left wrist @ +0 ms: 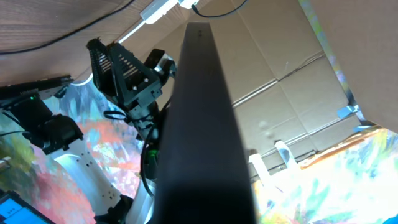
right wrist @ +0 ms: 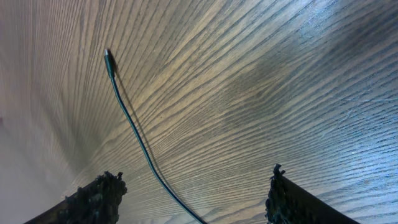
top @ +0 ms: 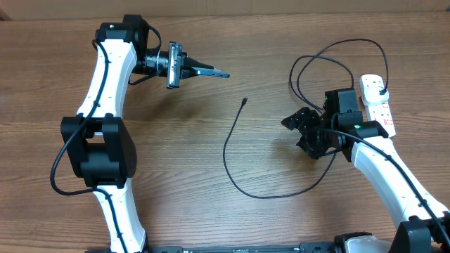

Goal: Plug charger to phone and switch on socket
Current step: 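Move the right gripper back over the black cable plug, then lower the right gripper and grasp the black USB-C plug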

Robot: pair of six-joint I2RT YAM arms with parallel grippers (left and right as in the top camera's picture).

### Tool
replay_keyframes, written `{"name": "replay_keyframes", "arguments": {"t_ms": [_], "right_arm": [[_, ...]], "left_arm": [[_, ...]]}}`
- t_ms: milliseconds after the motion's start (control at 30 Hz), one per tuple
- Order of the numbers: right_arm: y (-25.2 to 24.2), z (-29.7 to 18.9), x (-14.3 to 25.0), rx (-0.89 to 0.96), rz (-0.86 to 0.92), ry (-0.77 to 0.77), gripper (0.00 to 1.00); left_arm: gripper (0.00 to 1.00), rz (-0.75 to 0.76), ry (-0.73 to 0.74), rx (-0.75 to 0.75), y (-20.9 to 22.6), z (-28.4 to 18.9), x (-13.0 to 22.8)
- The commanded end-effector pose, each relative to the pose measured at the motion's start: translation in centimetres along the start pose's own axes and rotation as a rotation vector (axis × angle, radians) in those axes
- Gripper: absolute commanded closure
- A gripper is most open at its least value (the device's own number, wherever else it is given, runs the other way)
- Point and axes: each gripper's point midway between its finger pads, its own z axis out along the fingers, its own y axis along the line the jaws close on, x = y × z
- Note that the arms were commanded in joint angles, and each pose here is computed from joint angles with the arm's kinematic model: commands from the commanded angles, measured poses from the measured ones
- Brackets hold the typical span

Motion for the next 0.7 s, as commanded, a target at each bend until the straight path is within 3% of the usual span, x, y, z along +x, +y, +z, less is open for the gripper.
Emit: {"name": "replay_keyframes", "arguments": {"t_ms": [0,667], "right_arm": [[0.59,-0.41,-0.32,-0.015,-0.019,-0.013,0.23],[0.43,-0.41,-0.59,-0.006,-0.018,-0.028,0.23]], "left_arm": [[0.96,0.001,0.046,0.043,-1.07,-0.32,1.25],[0.96,0.219,0.015,-0.002,-0.35,0.5,0.82]]}}
